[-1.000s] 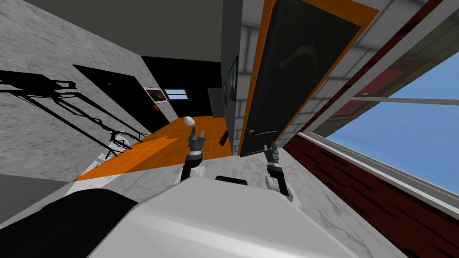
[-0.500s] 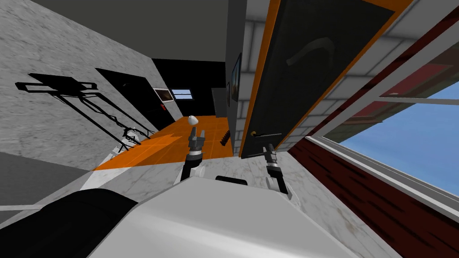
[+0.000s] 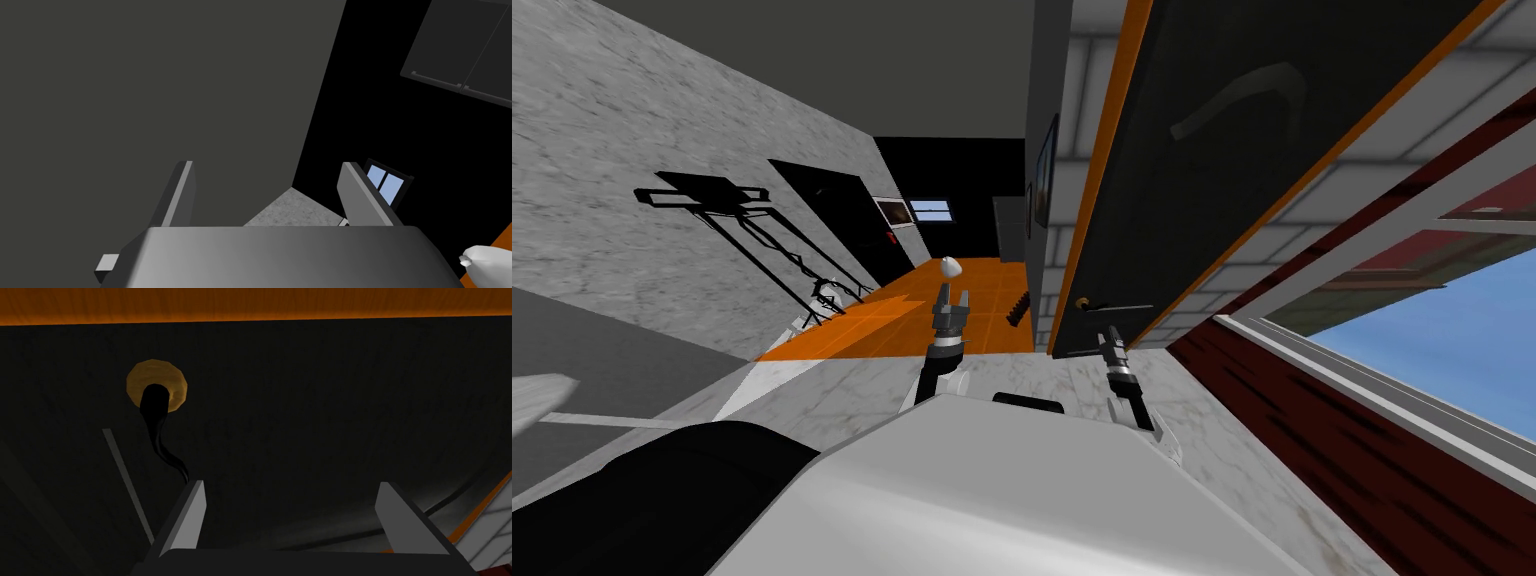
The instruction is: Pull the door open
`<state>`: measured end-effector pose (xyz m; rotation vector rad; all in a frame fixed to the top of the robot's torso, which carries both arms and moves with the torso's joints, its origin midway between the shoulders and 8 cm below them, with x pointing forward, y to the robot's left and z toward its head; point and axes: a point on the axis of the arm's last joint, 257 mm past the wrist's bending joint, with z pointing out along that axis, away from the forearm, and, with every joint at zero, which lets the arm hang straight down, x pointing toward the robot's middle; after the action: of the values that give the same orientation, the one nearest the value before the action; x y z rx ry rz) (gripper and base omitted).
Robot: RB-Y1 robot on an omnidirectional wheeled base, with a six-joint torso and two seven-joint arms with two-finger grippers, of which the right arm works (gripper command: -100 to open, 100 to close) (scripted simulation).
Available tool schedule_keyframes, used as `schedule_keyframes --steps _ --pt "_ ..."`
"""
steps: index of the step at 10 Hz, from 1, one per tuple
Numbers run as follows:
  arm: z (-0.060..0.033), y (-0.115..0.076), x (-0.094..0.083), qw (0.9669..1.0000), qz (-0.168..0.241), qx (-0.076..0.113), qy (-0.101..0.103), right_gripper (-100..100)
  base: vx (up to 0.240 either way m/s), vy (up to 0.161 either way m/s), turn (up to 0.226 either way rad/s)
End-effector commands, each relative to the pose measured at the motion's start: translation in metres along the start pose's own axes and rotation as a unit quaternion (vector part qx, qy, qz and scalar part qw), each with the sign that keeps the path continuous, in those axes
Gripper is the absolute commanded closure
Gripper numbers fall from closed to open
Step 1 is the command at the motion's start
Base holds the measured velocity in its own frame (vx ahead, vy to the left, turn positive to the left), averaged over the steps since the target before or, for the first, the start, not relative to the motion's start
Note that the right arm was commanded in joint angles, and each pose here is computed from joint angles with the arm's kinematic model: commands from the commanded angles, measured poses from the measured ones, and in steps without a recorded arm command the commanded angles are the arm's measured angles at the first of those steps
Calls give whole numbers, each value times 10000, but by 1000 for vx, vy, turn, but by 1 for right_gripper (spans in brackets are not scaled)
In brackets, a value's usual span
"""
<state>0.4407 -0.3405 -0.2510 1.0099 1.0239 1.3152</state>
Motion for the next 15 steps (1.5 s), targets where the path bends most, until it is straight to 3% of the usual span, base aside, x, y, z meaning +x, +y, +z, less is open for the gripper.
schedule_keyframes --steps 1,3,9,15 --pt "-29 -148 -73 9998 -46 177 3 -100 52 -48 108" --pt "-28 -291 -152 9994 -119 337 38 -100 57 -68 179" --pt "-147 -686 -391 9962 -275 826 5 -100 57 -63 105" --pt "-264 -997 -682 9908 -464 1269 -46 -100 56 -63 104"
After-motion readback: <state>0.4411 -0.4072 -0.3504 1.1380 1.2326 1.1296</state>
